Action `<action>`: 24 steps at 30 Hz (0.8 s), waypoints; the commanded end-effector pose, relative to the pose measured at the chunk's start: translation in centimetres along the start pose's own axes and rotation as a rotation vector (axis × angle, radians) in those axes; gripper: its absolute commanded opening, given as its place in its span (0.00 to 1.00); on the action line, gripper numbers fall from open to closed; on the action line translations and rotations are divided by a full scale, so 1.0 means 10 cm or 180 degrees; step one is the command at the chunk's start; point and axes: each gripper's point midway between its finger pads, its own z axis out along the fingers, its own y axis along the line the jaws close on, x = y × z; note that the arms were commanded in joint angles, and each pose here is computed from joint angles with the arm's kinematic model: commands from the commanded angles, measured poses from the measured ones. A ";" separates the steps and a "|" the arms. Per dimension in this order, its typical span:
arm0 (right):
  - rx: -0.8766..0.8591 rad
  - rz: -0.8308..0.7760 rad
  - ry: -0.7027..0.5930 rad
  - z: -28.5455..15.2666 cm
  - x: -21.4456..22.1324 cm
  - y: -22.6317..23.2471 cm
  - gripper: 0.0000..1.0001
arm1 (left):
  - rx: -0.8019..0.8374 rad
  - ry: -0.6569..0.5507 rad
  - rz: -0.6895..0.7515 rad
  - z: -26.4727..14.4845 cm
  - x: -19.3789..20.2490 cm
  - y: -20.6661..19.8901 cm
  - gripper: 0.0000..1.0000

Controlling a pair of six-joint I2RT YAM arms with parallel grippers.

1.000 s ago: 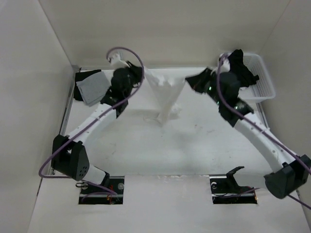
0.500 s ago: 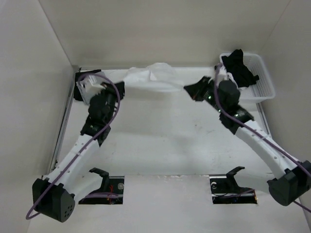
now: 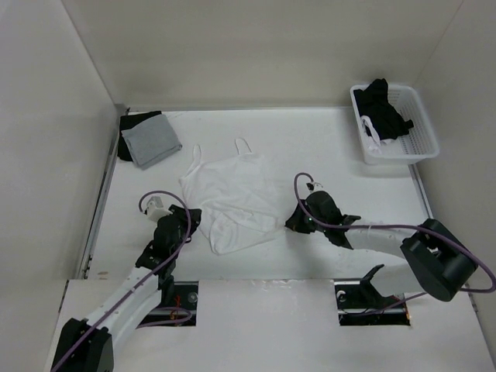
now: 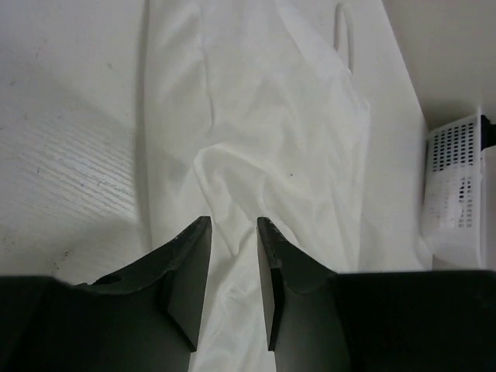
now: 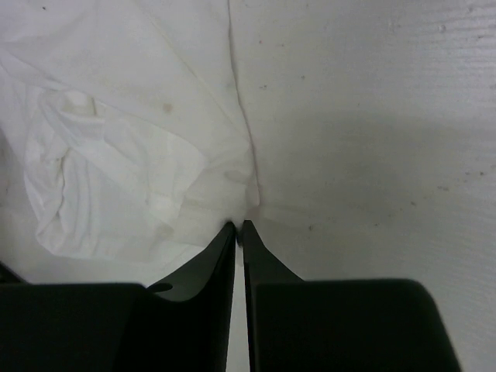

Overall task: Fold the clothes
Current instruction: Flatten the tank top out

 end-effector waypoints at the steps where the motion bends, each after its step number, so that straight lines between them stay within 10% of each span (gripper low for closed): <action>1: -0.0202 0.0087 -0.0384 -0.14 -0.17 0.17 0.17 | 0.0064 -0.0014 0.0047 -0.07 -0.09 -0.13 0.28; 7: -0.0253 0.0049 -0.0588 -0.42 -0.27 0.23 0.33 | -0.0473 0.0163 0.0800 -0.08 0.02 0.11 0.19; 11: -0.0189 -0.0030 -0.0763 -0.44 -0.59 0.23 0.41 | -0.0702 -0.0028 0.0865 0.09 -0.12 0.12 0.33; 24: -0.0251 -0.0225 -0.0613 0.57 -1.57 0.60 0.50 | -0.0899 -0.0847 0.0680 0.67 -1.17 -0.36 0.41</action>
